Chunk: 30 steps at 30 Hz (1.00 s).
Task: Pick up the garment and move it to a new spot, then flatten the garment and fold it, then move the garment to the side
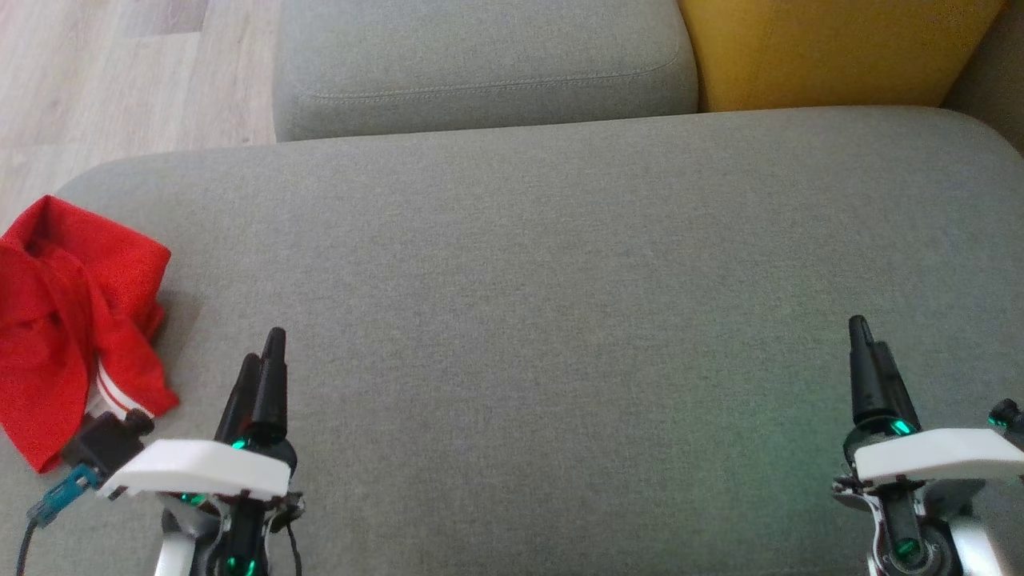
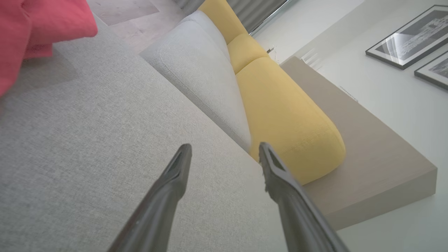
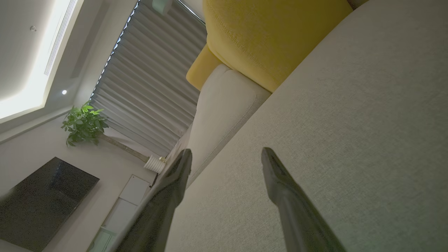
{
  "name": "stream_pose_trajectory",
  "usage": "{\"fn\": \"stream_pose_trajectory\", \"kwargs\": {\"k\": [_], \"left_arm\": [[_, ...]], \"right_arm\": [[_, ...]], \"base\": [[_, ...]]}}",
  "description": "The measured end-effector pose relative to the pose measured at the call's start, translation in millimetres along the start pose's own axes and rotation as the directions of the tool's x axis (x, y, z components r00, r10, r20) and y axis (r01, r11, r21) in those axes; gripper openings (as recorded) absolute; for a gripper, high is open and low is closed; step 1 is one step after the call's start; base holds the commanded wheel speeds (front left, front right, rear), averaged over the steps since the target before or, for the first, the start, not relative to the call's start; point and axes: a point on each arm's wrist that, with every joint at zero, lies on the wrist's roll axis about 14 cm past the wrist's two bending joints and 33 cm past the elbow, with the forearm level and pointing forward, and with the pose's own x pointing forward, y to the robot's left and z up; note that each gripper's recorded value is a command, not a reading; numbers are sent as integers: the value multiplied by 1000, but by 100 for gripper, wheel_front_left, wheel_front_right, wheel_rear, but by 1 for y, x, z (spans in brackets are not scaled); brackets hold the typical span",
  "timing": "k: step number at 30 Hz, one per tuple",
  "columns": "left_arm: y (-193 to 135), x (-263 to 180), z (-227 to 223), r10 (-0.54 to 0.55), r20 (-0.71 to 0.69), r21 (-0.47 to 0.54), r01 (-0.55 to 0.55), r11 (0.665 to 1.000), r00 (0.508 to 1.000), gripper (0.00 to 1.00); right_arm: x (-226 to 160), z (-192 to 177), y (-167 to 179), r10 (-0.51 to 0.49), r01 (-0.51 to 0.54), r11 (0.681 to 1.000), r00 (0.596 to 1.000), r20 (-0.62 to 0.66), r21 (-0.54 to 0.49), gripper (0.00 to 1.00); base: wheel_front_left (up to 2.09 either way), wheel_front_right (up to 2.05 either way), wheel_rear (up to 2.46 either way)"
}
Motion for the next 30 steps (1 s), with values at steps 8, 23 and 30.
{"fn": "stream_pose_trajectory", "kwargs": {"k": [8, 23, 30], "left_arm": [[-4, 0, -1, -3, -5, 147, 4, 989, 1000, 100], [-6, -3, -3, -7, -4, 367, 8, 930, 1000, 100], [-7, -3, -5, -11, -1, 462, 10, 887, 1000, 100]], "right_arm": [[0, -3, 5, 14, -15, 993, 1000, -12, -114, 100], [-1, -8, 12, 37, -42, 950, 999, -23, -310, 100], [-1, -11, 14, 43, -54, 914, 998, -36, -402, 100]], "base": [[0, 0, 0], [0, 0, 0], [0, 0, 0]]}}
